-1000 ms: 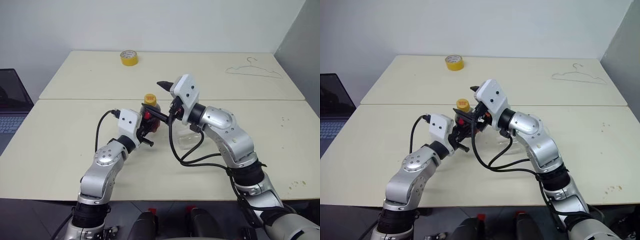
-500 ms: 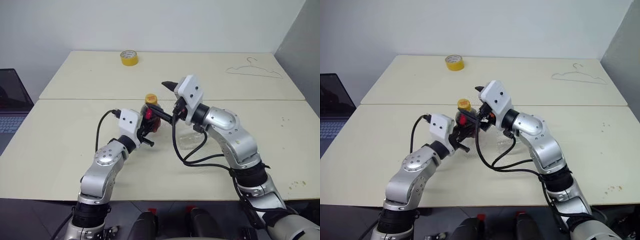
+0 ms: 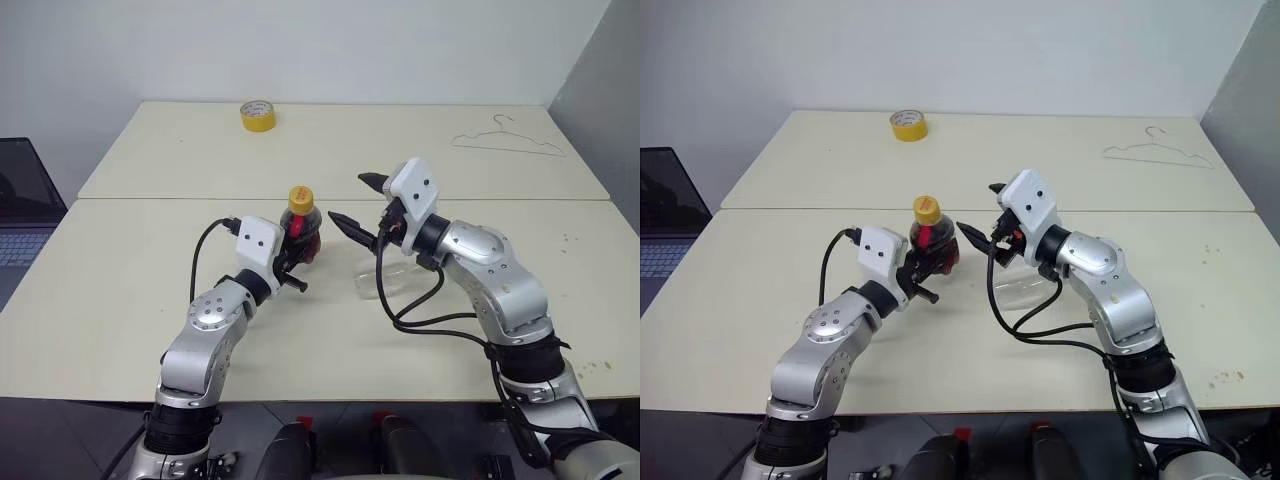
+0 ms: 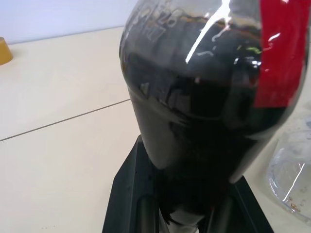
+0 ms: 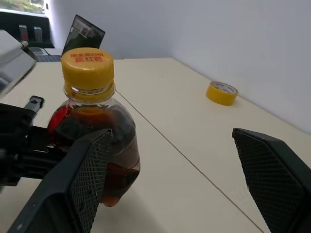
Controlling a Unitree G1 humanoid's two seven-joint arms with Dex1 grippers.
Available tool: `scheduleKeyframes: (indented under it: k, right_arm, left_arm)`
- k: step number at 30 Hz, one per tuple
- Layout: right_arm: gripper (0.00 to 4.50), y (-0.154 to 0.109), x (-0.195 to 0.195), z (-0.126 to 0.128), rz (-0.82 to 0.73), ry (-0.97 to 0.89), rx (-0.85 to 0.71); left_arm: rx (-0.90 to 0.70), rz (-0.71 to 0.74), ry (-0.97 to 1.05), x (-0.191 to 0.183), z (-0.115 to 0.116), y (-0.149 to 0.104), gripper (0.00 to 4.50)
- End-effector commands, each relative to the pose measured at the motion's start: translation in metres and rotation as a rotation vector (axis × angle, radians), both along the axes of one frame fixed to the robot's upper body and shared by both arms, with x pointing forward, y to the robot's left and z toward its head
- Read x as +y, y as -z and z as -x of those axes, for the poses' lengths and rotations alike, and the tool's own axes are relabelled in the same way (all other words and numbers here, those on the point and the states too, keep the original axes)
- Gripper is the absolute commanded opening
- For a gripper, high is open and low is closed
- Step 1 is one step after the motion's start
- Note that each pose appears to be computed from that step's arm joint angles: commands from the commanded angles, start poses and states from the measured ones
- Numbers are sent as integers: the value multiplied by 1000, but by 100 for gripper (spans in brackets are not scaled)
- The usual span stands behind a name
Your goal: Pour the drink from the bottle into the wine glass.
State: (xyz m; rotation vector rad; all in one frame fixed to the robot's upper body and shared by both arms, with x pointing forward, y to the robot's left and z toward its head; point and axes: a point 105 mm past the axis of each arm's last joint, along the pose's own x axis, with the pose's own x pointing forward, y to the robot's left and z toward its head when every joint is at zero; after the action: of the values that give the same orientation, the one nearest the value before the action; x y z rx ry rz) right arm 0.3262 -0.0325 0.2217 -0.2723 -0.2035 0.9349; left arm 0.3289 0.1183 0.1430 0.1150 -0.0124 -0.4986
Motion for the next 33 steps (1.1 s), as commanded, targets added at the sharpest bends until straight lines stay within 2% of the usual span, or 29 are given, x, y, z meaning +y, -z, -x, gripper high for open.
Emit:
scheduleKeyframes:
  k: [1,10,23,24,25,32,33]
  right_arm:
    - [422,-19,17,25,-60,-148,20]
    - [422,-32,38,18,-128,-148,68]
    - [422,-30,46,8,-134,-111,66]
    - [385,-30,46,8,-134,-109,64]
    - [368,-30,46,7,-134,-106,62]
    - [127,-33,44,7,-134,-102,41]
    - [123,-33,44,7,-133,-103,38]
  left_arm:
    - [-96,0,18,-4,1,-22,54]
    - [-97,-3,23,-6,2,-22,54]
    - [-100,-4,27,-7,2,-22,54]
    - [-100,-5,27,-7,2,-22,54]
    - [-100,-5,27,-7,2,-22,54]
    - [-100,-5,27,-7,2,-22,54]
    - [-100,-5,27,-7,2,-22,54]
